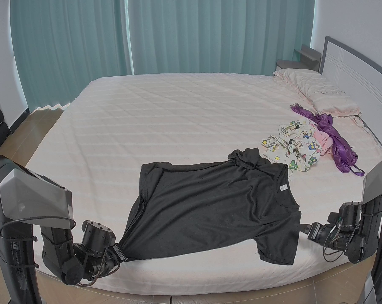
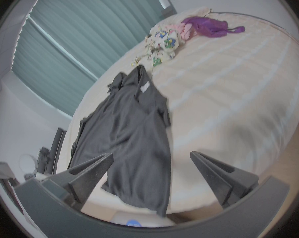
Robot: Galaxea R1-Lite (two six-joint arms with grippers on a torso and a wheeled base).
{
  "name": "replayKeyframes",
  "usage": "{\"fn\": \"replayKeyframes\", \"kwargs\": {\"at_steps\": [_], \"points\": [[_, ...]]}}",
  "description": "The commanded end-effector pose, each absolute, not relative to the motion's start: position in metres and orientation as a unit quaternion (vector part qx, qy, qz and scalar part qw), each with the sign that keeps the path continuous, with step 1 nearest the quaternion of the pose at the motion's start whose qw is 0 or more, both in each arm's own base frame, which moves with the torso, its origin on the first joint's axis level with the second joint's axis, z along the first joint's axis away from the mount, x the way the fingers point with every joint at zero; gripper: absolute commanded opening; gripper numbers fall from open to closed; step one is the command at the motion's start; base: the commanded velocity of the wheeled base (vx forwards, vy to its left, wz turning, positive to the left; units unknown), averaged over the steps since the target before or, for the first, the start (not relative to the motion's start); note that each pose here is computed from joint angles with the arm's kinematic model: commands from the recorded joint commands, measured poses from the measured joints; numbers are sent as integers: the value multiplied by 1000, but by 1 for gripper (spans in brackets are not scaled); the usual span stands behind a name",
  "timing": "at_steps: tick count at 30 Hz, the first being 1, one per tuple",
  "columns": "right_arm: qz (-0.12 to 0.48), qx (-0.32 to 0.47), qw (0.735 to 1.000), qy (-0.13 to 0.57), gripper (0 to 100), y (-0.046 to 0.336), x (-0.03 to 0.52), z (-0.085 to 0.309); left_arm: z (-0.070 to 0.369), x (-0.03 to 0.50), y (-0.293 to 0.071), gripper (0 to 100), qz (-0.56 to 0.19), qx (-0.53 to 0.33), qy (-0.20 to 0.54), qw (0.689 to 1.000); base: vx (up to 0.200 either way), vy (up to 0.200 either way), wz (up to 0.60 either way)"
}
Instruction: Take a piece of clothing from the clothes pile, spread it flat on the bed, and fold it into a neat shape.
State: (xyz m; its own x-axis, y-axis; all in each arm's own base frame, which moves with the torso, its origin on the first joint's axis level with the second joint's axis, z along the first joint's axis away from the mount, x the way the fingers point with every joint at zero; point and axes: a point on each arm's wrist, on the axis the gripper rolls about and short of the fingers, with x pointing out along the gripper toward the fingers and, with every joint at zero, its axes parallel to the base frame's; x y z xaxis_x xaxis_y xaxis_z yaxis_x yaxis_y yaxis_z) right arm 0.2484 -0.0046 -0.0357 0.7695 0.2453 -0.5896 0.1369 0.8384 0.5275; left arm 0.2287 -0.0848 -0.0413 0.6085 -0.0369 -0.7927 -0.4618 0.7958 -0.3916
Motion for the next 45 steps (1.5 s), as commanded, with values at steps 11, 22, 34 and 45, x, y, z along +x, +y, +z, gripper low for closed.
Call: {"fn": "replayKeyframes", "kwargs": {"at_steps": [11,22,34,45], "points": [[57,213,861,458,100,34,208,-62,-40,228,-85,0,120,-296,427,846,0,0,0],[43,221,864,450,100,46,212,-64,-41,227,-85,0,121,-295,429,845,0,0,0],[13,172,875,452,0,45,203,-62,-41,227,-84,0,120,-295,430,845,0,0,0],[5,122,865,487,0,29,192,-39,-36,220,-81,0,112,-297,436,842,0,0,0]]}}
